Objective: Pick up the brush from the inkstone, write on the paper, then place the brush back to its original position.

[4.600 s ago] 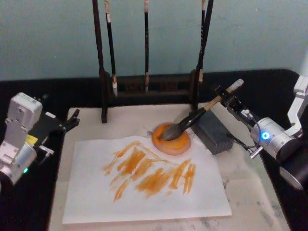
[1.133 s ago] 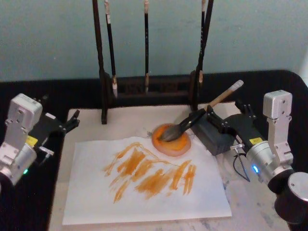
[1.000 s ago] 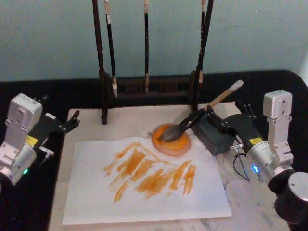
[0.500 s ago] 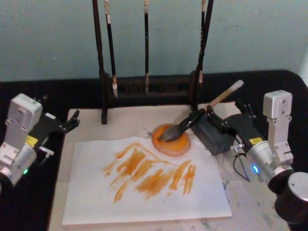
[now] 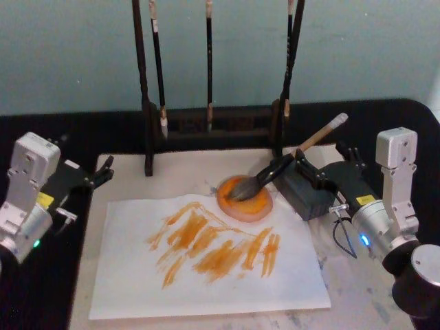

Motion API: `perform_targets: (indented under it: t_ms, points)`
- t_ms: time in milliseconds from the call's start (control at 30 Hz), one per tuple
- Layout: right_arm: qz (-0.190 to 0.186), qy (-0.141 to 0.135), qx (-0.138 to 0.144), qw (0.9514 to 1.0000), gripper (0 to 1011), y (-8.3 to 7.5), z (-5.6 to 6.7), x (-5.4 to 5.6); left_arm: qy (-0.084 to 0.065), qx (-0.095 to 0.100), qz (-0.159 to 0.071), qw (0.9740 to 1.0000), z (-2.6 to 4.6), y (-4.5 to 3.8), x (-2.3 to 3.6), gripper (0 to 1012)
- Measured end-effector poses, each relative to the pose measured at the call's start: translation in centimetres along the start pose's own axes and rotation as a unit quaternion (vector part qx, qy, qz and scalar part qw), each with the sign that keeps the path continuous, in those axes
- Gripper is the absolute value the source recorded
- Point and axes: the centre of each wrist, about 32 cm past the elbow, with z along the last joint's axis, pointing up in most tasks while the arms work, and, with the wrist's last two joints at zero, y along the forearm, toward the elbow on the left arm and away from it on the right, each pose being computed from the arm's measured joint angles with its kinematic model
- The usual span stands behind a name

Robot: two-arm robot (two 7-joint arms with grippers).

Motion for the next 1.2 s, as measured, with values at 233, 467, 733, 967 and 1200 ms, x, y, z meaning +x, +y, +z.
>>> perform_targets:
  t_ms: [233,467,733,967,1200]
  points:
    - [0.000,0.000,0.000,1.0000,1000,0.00,0.00,0.00,0.000,0.000,0.000,1.0000,0.00,0.00,0.00,1001]
    - [0.000,0.000,0.000,1.0000,1000,0.00,0.00,0.00,0.000,0.000,0.000,1.0000,0.00,0.00,0.00,1001]
    - [0.000,0.000,0.000,1.0000,1000,0.00,0.00,0.00,0.000,0.000,0.000,1.0000,0.00,0.00,0.00,1001]
    - [0.000,0.000,0.000,1.0000,1000,0.00,0.00,0.00,0.000,0.000,0.000,1.0000,0.00,0.00,0.00,1001]
    - [0.000,0.000,0.000,1.0000,1000,0.00,0.00,0.00,0.000,0.000,0.000,1.0000,0.00,0.00,0.00,1001]
